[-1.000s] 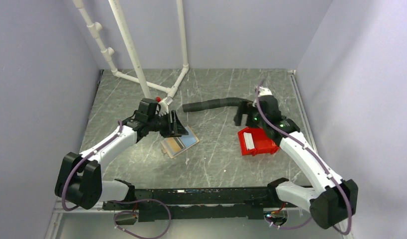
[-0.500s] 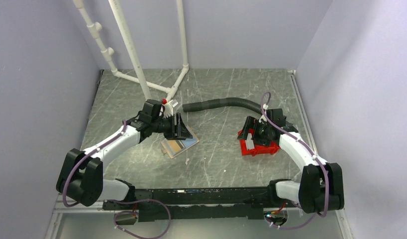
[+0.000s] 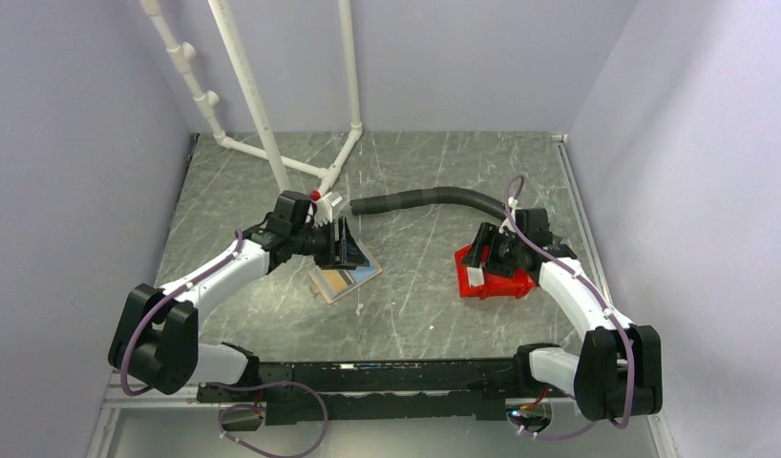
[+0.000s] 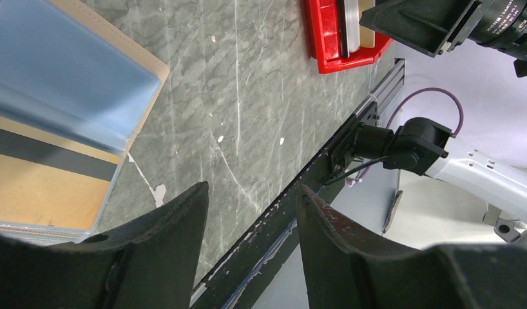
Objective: Put the credit cards into the card holder
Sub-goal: Pick up the credit card from the storage box.
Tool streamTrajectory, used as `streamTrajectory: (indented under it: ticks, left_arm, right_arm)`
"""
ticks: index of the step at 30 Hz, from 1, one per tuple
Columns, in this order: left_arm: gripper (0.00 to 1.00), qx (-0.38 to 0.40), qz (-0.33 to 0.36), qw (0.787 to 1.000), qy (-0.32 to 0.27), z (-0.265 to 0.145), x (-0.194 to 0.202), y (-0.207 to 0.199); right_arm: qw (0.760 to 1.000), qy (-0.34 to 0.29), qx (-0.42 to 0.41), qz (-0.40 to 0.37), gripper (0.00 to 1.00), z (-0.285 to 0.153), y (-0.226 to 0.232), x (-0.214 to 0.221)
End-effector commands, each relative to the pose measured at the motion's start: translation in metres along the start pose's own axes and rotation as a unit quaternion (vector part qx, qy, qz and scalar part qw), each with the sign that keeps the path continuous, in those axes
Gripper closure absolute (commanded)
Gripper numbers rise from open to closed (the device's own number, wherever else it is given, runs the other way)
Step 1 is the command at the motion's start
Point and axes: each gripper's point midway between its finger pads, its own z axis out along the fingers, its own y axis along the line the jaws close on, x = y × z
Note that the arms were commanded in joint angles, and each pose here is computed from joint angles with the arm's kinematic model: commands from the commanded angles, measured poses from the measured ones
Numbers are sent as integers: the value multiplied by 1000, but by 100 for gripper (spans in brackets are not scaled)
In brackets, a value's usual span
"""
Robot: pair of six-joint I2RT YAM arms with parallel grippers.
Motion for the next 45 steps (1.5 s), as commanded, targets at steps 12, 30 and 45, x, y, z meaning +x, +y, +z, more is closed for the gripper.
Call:
streamTrajectory:
  ticks: [12, 30, 45]
  left_arm:
    - [42, 22, 22, 999, -7, -3, -10, -16]
    - [42, 18, 19, 1000, -3, -2, -7, -12]
    - [41, 20, 16, 1000, 1, 0, -8, -13]
  right_arm:
    - [1000, -9, -3, -2, 34, 1, 2, -6]
    - [999, 23, -38, 13, 16, 23, 4, 4]
    - [999, -10, -46, 2, 54, 1, 14, -7]
